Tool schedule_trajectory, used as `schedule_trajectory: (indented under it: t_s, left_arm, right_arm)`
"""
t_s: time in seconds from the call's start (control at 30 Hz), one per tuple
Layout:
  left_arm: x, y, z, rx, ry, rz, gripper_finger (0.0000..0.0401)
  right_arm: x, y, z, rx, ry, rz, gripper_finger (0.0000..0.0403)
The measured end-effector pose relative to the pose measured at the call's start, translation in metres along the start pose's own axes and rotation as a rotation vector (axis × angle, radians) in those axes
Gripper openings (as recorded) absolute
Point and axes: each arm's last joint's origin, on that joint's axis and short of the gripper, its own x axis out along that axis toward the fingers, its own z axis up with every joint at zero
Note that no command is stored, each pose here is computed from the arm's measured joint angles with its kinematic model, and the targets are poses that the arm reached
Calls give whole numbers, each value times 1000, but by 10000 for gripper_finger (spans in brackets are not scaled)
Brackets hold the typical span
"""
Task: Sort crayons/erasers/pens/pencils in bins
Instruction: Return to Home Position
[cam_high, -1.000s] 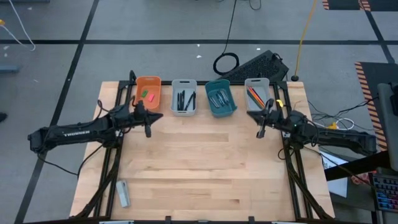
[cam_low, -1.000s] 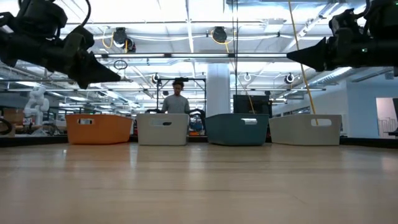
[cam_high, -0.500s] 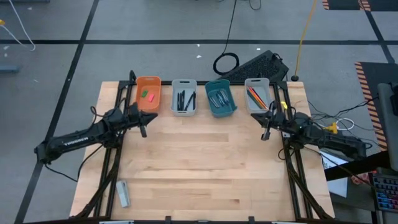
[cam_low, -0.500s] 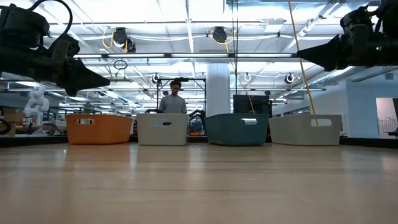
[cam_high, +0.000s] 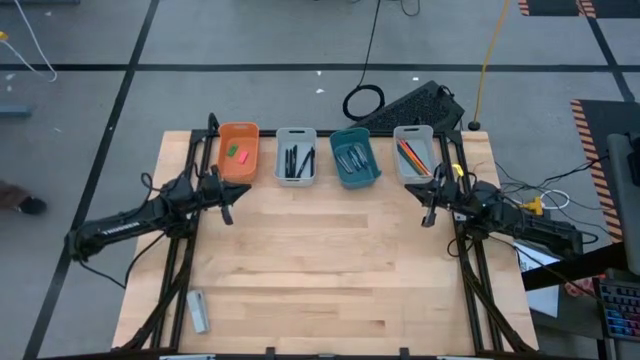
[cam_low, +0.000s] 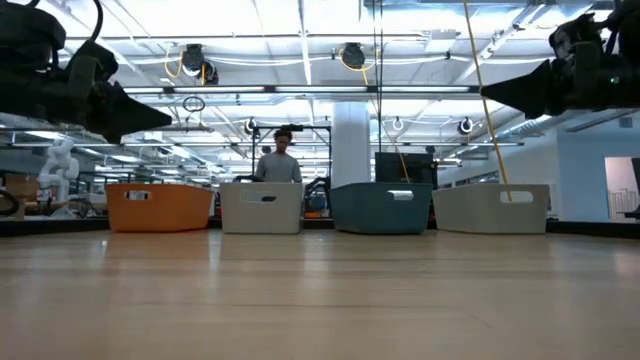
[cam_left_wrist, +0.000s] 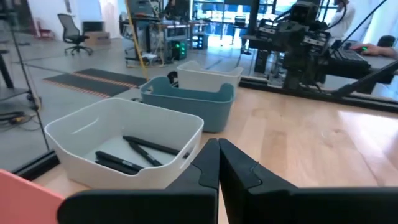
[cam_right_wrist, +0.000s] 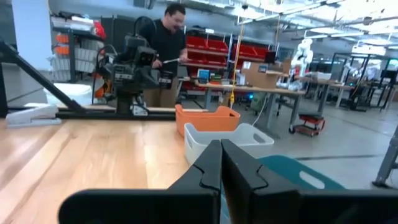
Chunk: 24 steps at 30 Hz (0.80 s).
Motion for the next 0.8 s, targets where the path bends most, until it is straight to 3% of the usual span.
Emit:
schedule_trajectory:
  t_s: [0.43, 0.8]
  left_arm:
    - [-6, -10, 5, 64, -73, -75, 3]
    - [-5, -10, 5, 18, -67, -75, 24]
  right_arm:
    - [0, 0, -1, -5, 10, -4, 0]
    - [0, 0, -2, -26, 21, -3, 0]
